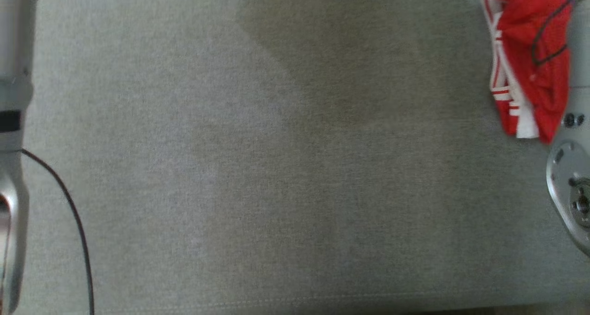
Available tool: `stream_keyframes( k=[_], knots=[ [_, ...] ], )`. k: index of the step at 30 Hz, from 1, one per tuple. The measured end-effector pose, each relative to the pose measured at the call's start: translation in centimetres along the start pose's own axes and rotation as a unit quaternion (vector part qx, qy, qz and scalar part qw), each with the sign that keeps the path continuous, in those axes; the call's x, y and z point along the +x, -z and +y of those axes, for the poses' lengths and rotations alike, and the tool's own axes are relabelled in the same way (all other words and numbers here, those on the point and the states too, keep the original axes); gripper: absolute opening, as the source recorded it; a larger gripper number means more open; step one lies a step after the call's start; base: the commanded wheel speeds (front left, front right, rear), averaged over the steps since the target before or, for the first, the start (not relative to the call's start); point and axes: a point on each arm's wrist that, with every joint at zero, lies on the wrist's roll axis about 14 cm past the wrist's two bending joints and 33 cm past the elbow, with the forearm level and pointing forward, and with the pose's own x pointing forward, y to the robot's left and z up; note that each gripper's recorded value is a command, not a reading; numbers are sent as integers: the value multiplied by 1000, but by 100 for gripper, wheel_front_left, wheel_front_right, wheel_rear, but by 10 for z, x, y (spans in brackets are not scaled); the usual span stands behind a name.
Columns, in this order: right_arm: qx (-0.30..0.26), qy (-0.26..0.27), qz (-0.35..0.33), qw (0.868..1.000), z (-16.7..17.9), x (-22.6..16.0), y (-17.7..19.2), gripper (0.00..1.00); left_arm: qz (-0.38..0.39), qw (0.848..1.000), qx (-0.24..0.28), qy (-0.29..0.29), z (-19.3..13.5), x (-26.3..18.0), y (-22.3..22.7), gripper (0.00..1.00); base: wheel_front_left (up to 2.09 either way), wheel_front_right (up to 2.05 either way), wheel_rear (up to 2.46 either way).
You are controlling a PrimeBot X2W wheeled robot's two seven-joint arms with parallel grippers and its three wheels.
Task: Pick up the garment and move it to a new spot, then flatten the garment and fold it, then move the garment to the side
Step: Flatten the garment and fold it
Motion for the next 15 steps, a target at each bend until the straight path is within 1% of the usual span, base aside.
stream_keyframes(
  k=[3, 6, 8, 11, 13, 15],
  knots=[
    [17, 7, 46, 999, -3, -7, 49, 0, 43, 999, 6, -10, 9, -8, 39, 0, 0, 0, 0],
    [53, 30, 110, 992, -12, -24, 103, 0, 94, 996, 8, -2, 4, -24, 83, 0, 0, 0, 0],
    [67, 44, 161, 984, -15, -46, 142, 0, 129, 992, -4, 3, -2, -43, 111, 0, 0, 0, 0],
    [62, 49, 242, 967, -15, -87, 191, 0, 191, 982, -4, 8, -6, -80, 150, 0, 0, 0, 0],
    [55, 48, 285, 956, -13, -111, 211, 0, 221, 975, -11, 7, -8, -104, 166, 0, 0, 0, 0],
    [46, 42, 316, 947, -9, -128, 221, 0, 245, 969, -10, 9, -10, -124, 175, 0, 0, 0, 0]
  ],
)
